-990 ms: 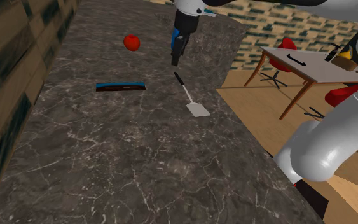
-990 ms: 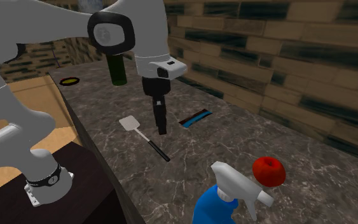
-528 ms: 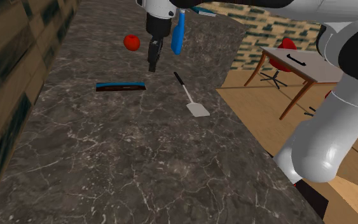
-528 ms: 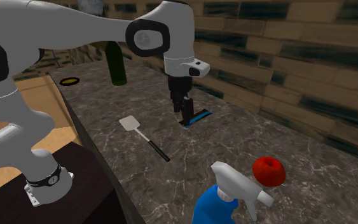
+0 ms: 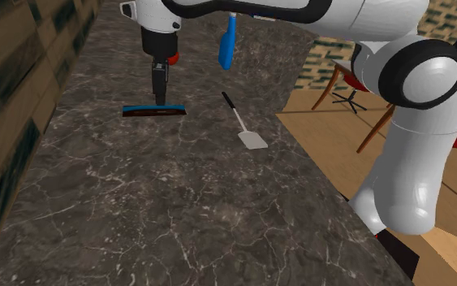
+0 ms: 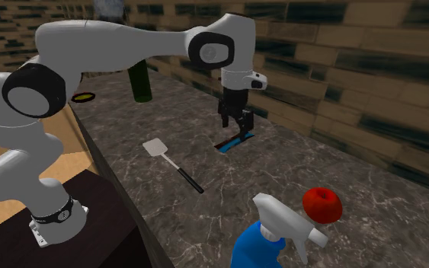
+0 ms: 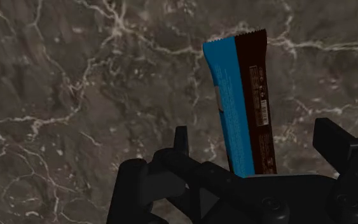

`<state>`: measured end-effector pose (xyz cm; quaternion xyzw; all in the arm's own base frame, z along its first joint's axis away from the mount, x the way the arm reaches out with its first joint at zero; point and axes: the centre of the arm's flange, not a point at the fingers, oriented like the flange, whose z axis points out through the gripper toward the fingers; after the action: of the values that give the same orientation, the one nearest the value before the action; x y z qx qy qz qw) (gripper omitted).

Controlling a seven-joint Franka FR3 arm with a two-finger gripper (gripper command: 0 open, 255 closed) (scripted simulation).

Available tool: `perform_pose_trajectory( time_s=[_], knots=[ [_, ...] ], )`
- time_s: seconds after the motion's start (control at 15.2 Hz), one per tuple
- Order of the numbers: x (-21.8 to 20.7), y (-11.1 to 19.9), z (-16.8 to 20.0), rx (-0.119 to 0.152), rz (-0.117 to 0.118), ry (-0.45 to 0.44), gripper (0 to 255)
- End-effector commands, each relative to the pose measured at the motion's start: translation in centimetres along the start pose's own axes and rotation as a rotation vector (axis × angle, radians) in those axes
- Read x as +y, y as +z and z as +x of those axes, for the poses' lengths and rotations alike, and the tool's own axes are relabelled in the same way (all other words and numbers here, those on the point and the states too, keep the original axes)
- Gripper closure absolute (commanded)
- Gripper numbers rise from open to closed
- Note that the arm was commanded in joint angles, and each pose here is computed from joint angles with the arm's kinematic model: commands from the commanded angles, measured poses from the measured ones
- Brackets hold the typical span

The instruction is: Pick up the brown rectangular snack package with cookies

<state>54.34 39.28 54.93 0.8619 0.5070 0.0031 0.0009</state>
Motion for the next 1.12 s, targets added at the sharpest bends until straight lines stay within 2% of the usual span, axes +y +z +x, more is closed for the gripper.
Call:
perform_pose_trajectory(
  time_s=[0.0, 0.46, 0.59, 0.66, 1.06],
  knots=[
    [-0.6, 0.4, 1.4, -0.003, 0.008, -0.038, 0],
    [-0.6, 4.4, 1.3, -0.003, 0.008, -0.038, 0],
    [-0.6, 4.4, 1.3, -0.003, 0.008, -0.038, 0],
    [-0.6, 4.3, 1.3, -0.003, 0.008, -0.038, 255],
    [-0.6, 4.3, 1.2, -0.003, 0.008, -0.038, 255]
  ],
)
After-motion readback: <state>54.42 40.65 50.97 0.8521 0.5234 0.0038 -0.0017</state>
